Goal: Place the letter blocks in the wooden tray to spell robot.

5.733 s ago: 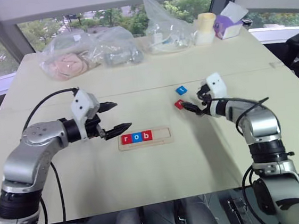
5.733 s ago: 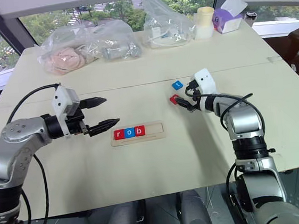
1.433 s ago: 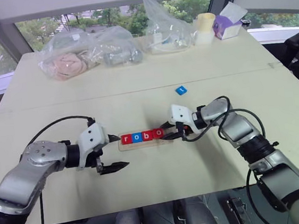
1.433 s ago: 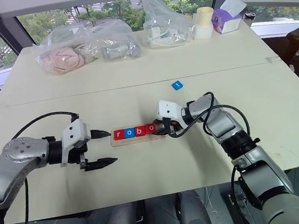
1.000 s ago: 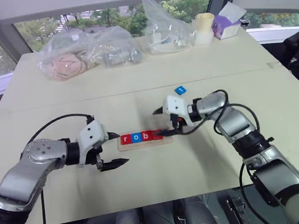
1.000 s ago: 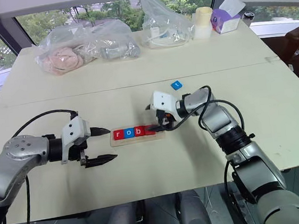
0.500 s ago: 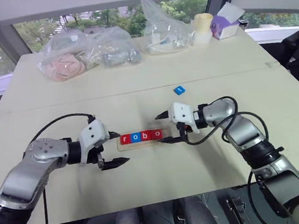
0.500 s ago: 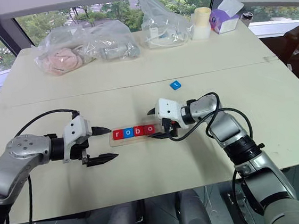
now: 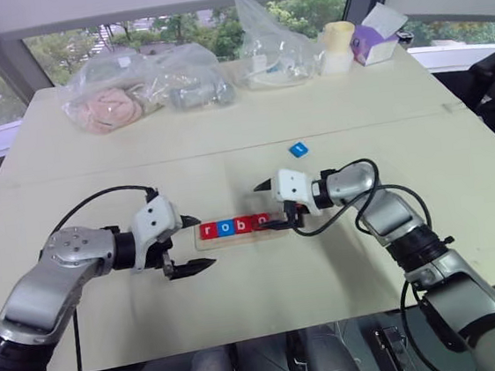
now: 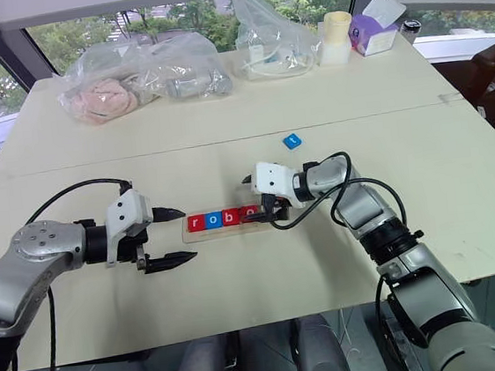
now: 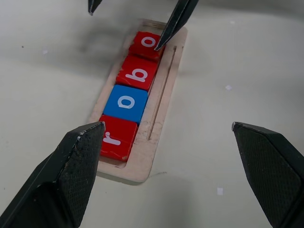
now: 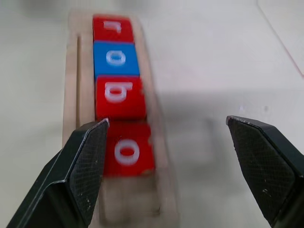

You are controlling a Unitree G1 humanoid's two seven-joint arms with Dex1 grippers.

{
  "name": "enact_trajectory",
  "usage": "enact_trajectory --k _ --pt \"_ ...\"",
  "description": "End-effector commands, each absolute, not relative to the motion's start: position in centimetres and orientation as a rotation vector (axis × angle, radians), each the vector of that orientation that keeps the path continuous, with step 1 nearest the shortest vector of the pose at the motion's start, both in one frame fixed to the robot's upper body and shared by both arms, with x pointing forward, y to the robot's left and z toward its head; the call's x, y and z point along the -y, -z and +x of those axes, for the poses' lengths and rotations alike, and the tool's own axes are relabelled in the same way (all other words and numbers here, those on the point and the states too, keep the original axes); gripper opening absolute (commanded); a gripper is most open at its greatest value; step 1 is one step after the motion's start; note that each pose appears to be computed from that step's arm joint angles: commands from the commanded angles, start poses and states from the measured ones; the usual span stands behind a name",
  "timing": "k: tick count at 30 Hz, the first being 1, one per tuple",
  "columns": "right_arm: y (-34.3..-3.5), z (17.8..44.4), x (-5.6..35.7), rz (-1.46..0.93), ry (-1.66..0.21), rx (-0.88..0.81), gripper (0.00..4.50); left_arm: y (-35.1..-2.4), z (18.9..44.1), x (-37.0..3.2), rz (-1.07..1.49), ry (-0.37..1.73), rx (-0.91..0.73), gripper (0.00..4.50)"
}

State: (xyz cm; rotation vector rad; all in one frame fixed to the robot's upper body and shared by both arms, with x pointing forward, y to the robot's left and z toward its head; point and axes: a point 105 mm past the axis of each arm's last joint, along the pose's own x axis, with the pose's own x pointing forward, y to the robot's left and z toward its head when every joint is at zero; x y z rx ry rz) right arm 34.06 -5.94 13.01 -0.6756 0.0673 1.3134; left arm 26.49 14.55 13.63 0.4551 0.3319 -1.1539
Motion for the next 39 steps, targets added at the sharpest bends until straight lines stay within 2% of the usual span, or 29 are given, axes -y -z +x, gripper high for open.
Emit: enact_trajectory --k 1,3,5,7,10,14,24,27,33,39 --pt "-17.0 33.0 5.6 -0.581 -1.349 0.062 4.07 -14.1 26.4 -14.4 0.464 1.153 -0.303 4.5" --pt "-18.7 33.8 6.1 -0.461 -1.284 0.075 4.07 -14.5 26.5 -14.2 0.445 1.151 -0.281 4.5" --pt "-20.2 37.2 8.7 -0.358 -1.044 0.067 4.07 -16.0 27.1 -13.7 0.387 1.134 -0.21 4.5" --pt "-20.1 40.0 11.3 -0.32 -0.829 0.027 4.07 -17.4 27.8 -13.4 0.35 1.108 -0.145 4.5" --pt "-18.6 42.3 13.9 -0.245 -0.645 -0.051 4.07 -19.4 29.2 -13.0 0.291 1.053 -0.044 4.5" --pt "-17.1 43.8 14.6 -0.197 -0.562 -0.078 4.07 -20.3 29.8 -12.5 0.275 1.043 -0.006 4.5" --pt "-12.7 46.0 14.0 -0.171 -0.445 -0.208 4.07 -19.7 30.2 -12.7 0.284 1.015 -0.022 4.5" --pt "-11.7 46.2 14.6 -0.176 -0.396 -0.24 3.17 -19.6 30.0 -12.8 0.285 1.008 -0.025 4.5" --pt "-11.2 46.1 15.0 -0.171 -0.382 -0.251 0.03 -19.2 29.7 -12.9 0.285 0.997 -0.037 4.5" --pt "-11.8 46.2 14.6 -0.17 -0.399 -0.21 0.03 -19.1 29.9 -12.7 0.289 1.006 -0.041 4.5"
